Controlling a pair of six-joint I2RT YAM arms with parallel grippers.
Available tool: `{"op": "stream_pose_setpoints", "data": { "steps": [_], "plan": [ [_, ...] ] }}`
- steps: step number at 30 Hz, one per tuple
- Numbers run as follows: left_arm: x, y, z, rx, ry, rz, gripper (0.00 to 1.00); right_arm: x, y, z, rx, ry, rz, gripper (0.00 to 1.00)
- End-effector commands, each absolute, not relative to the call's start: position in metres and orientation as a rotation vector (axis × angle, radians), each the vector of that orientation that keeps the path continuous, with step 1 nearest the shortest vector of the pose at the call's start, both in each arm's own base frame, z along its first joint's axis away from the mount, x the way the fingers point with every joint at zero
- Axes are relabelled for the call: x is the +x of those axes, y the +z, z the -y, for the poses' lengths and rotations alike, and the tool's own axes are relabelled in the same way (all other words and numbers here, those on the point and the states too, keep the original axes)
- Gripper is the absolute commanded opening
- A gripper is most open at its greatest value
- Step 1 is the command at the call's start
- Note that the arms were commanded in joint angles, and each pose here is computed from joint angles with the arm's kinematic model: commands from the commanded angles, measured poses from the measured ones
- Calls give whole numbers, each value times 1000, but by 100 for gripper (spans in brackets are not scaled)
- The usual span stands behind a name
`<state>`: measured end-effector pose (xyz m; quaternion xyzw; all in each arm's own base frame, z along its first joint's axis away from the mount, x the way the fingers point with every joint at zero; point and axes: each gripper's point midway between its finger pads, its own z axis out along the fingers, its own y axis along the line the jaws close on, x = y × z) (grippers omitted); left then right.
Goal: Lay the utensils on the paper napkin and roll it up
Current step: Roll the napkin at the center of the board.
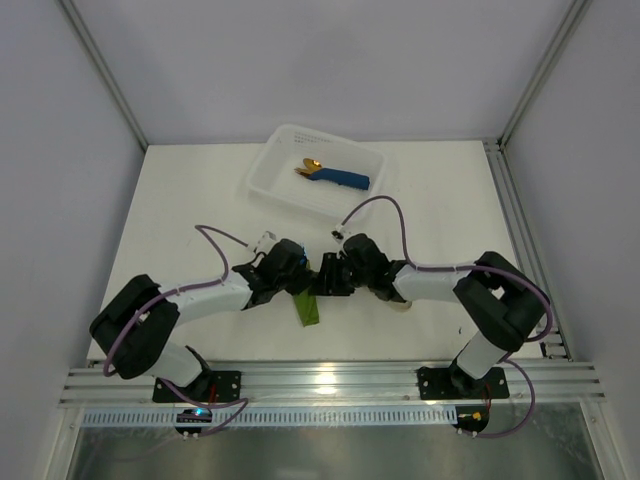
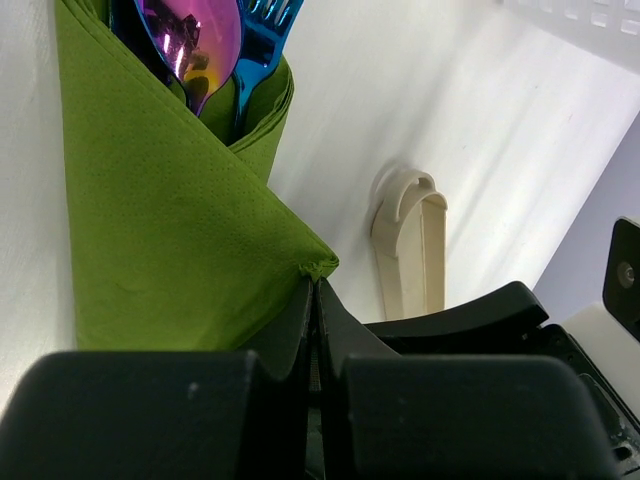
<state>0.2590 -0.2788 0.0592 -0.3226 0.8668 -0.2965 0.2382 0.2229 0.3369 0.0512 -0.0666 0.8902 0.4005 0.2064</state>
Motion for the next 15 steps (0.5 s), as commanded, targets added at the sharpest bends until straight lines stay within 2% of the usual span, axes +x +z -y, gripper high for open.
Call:
{"op": "stream_pose_setpoints", "data": {
  "steps": [1,15],
  "plan": [
    [258,69,293,-831,-864,-2395,0,254,83,-353,-172,1134,-2335,42],
    [256,70,296,-810,-880,-2409,0,257,87,-357,-205,1142,-2308,39]
  ]
}}
